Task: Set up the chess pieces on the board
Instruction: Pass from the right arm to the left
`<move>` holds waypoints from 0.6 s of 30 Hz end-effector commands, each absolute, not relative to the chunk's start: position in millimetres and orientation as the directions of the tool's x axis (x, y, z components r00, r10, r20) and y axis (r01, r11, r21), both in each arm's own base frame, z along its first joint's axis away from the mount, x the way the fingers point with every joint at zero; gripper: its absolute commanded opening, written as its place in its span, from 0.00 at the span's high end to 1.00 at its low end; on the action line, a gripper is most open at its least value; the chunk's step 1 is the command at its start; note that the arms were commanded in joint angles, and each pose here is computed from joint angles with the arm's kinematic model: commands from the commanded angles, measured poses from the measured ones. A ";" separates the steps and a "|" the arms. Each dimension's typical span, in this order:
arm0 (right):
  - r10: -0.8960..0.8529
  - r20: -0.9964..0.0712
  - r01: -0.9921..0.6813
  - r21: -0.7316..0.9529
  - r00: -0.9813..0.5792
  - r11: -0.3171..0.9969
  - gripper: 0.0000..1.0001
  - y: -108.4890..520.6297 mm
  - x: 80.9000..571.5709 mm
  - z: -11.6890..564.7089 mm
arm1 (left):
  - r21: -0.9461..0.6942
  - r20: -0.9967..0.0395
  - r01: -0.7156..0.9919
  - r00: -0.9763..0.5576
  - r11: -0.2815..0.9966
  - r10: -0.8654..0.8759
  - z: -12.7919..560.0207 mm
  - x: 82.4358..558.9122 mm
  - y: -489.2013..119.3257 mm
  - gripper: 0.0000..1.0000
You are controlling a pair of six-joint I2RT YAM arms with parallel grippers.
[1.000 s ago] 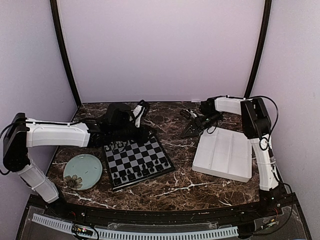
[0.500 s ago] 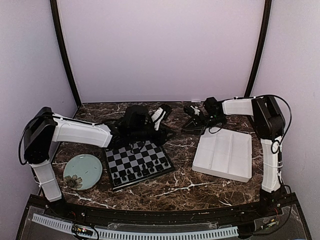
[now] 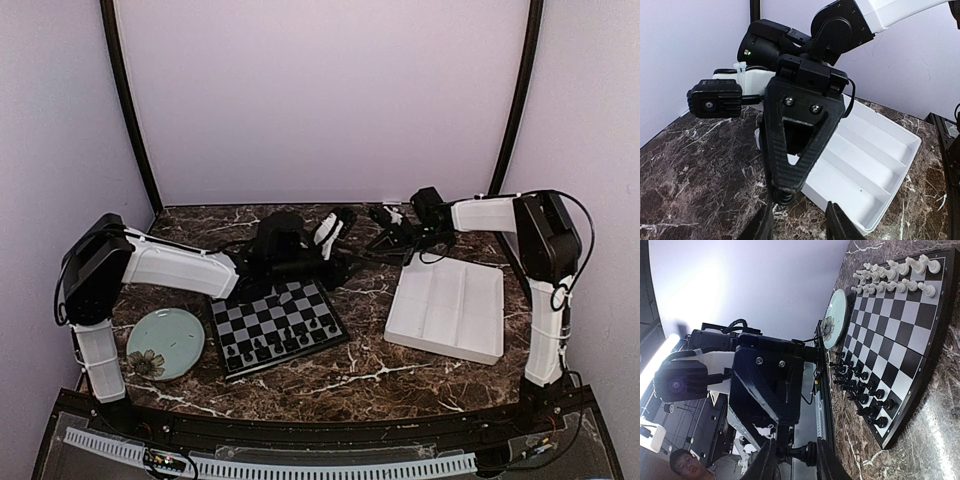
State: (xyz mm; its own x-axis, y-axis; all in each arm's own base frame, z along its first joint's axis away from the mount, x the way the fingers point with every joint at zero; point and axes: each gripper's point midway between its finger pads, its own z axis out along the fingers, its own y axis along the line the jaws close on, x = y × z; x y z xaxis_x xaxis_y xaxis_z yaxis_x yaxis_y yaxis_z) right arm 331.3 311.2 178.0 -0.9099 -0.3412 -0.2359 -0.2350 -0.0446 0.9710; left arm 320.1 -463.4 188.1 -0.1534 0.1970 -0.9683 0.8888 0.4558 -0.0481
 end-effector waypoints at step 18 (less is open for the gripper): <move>-0.363 -0.290 -0.273 0.957 -0.886 -0.099 0.74 317.8 318.0 201.7 | -0.009 -0.980 0.887 -0.100 0.462 0.173 212.4 336.6 -487.5 0.70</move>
State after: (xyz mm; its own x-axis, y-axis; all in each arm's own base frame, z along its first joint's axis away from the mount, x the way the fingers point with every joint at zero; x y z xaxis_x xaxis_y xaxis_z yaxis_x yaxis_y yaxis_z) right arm 335.0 310.2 178.1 -0.9128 -0.3319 -0.2382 -0.2389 -0.0395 0.9702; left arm 331.9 -480.2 198.0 -0.1246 0.1958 -0.9727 0.8885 0.4584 -0.0215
